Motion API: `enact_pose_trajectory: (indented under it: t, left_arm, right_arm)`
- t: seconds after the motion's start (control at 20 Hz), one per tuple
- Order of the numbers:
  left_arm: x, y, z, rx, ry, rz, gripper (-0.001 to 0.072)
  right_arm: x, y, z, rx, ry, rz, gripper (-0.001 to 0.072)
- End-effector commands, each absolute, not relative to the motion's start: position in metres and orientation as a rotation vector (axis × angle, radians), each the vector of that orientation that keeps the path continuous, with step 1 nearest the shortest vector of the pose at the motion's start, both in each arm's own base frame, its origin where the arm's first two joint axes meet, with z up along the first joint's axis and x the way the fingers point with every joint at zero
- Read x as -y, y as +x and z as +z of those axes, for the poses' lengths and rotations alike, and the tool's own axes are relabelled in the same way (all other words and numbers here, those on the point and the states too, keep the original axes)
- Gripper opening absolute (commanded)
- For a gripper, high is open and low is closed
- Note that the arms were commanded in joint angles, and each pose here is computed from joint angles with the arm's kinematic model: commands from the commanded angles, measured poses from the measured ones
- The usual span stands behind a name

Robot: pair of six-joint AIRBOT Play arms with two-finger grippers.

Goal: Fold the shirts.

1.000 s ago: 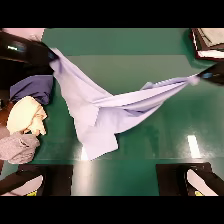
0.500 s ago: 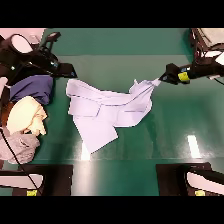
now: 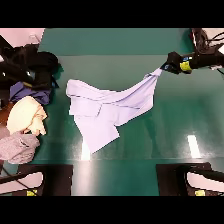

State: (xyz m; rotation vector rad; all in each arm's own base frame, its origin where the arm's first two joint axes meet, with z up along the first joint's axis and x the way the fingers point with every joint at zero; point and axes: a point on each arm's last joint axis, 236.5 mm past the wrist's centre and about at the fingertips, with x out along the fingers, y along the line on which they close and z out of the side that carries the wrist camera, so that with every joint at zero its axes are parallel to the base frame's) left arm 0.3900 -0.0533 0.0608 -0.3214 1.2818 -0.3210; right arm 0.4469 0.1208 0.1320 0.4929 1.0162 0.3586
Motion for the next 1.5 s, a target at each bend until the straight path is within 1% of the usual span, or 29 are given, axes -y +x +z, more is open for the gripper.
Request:
enact_pose_trajectory:
  t: [0.0,0.1,0.2,0.35,0.4,0.45,0.5,0.55,0.75,1.0,1.15,1.3,1.4,1.45]
  left_arm:
    - [0.06,0.34,0.02,-1.347,-0.388,-0.308,0.06]
    - [0.073,0.314,0.0,-1.391,-0.444,-0.331,0.0601]
    - [0.09,0.296,-0.014,-1.426,-0.513,-0.39,0.06]
    - [0.099,0.295,-0.036,-1.397,-0.603,-0.368,0.06]
    - [0.1,0.295,-0.043,-1.385,-0.628,-0.35,0.0601]
    - [0.101,0.295,-0.049,-1.38,-0.647,-0.338,0.0601]
    - [0.105,0.291,-0.055,-1.38,-0.632,-0.353,0.06]
    - [0.113,0.285,-0.06,-1.39,-0.605,-0.372,0.06]
    - [0.138,0.286,-0.067,-1.362,-0.513,-0.413,0.06]
    - [0.133,0.283,-0.074,-1.382,-0.475,-0.384,0.06]
    - [0.131,0.289,-0.084,-1.382,-0.487,-0.357,0.06]
    - [0.137,0.29,-0.093,-1.404,-0.541,-0.351,0.0599]
    - [0.135,0.3,-0.091,-1.369,-0.543,-0.341,0.0592]
    - [0.135,0.306,-0.087,-1.35,-0.541,-0.34,0.0357]
  right_arm:
    - [-0.148,0.446,0.137,-0.997,0.467,0.408,0.0012]
    - [-0.176,0.448,0.145,-0.947,0.429,0.463,0.0013]
    - [-0.196,0.455,0.155,-0.875,0.403,0.496,0.0013]
    - [-0.204,0.464,0.165,-0.812,0.409,0.499,0.0014]
    - [-0.204,0.464,0.164,-0.813,0.409,0.5,0.0052]
    - [-0.203,0.463,0.163,-0.821,0.407,0.499,0.0319]
    - [-0.202,0.462,0.162,-0.829,0.406,0.499,0.0532]
    - [-0.2,0.46,0.16,-0.842,0.407,0.499,0.0564]
    - [-0.192,0.453,0.152,-0.892,0.402,0.494,0.0556]
    - [-0.179,0.442,0.141,-0.97,0.399,0.485,0.0555]
    - [-0.177,0.44,0.14,-0.98,0.401,0.483,0.0555]
    - [-0.178,0.433,0.136,-1.013,0.391,0.49,0.0555]
    - [-0.17,0.424,0.125,-1.066,0.341,0.476,0.0555]
    - [-0.161,0.417,0.115,-1.11,0.294,0.454,0.0554]
